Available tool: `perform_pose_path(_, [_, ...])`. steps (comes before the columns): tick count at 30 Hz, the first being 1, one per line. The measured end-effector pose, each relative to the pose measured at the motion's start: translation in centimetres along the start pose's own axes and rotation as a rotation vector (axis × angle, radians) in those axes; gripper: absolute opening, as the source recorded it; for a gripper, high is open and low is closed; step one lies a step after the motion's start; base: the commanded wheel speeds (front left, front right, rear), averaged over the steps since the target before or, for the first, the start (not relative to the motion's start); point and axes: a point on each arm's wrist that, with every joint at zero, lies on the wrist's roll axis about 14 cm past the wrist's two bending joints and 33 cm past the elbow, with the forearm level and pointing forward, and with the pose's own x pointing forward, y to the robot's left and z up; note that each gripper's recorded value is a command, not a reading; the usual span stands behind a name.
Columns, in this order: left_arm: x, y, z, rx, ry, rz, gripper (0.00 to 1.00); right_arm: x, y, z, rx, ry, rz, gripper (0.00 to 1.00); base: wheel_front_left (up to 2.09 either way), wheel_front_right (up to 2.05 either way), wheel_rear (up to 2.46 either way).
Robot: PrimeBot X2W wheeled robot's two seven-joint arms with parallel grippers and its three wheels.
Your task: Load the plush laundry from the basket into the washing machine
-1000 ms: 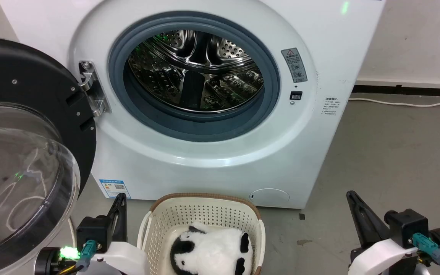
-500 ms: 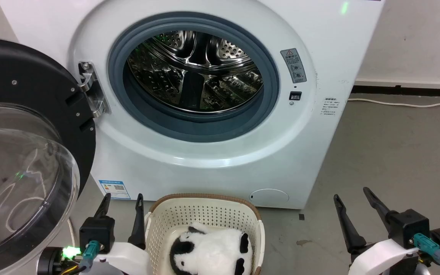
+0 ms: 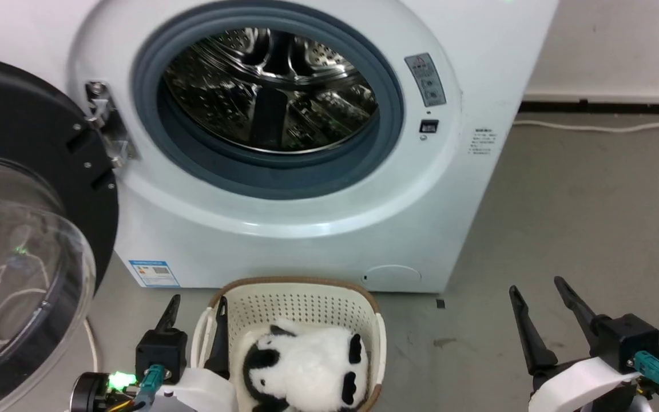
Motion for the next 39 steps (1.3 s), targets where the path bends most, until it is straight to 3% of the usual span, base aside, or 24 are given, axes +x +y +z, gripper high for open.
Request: perform_pose_path(39, [7.9, -8.0, -16.2, 0.097, 0.474, -0.345, 1.00, 1.0, -5.2, -6.2, 0.131, 0.129, -0.175, 1.00, 0.00, 0.00, 0.00])
